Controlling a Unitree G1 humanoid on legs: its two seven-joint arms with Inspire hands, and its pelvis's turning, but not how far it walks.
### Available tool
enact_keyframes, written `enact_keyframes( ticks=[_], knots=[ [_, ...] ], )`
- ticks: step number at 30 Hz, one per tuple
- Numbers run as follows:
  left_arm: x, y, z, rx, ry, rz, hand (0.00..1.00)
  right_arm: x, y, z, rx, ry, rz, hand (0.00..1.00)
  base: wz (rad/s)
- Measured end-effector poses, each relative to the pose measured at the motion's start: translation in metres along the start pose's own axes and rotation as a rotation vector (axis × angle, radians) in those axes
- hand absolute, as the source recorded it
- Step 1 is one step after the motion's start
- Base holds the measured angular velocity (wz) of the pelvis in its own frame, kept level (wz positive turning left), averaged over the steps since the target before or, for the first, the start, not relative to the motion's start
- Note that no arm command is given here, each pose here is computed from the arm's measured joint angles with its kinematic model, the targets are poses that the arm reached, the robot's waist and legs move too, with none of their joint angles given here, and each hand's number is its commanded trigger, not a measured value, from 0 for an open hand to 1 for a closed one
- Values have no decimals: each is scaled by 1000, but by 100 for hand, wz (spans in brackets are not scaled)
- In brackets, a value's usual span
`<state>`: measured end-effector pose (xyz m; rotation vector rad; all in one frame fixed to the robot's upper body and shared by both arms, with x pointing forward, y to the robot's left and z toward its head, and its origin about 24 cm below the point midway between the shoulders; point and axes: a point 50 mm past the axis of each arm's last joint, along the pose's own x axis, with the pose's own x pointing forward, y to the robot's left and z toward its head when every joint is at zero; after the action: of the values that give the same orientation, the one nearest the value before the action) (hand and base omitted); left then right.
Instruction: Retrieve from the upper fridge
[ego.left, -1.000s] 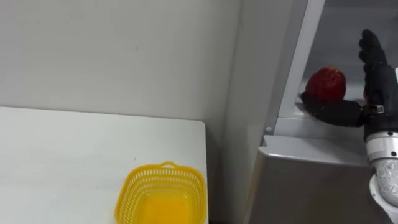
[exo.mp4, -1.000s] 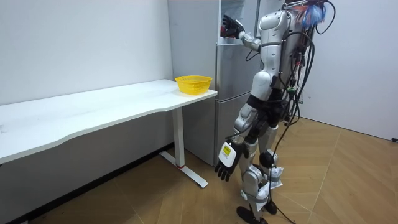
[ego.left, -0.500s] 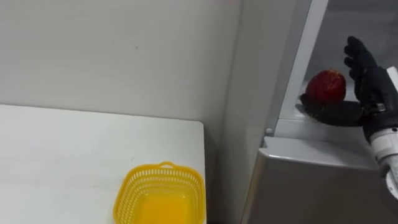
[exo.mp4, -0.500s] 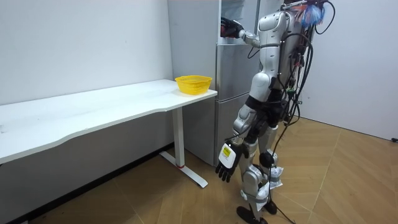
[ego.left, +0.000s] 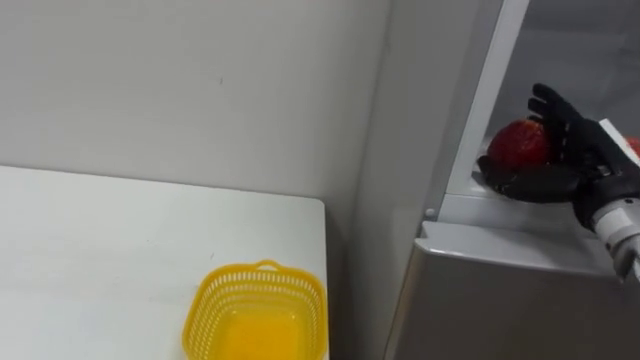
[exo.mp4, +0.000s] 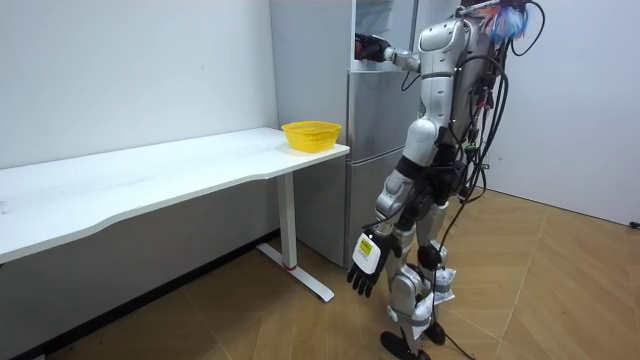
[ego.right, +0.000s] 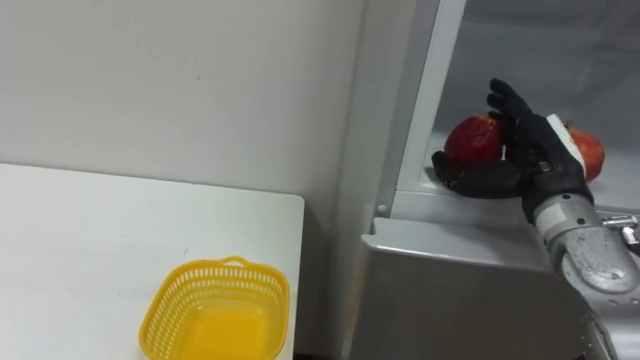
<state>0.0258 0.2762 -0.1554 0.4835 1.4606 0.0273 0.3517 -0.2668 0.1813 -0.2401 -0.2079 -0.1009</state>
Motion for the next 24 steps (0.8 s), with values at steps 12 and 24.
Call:
enact_keyframes(
  ticks=[12,24],
  knots=[
    [0,3,-1,1,19,4,0,9,1,-4,11,60,94,100,-1],
    [0,5,-2,-17,27,12,0,10,-1,0,-2,66,133,100,0]
  ],
)
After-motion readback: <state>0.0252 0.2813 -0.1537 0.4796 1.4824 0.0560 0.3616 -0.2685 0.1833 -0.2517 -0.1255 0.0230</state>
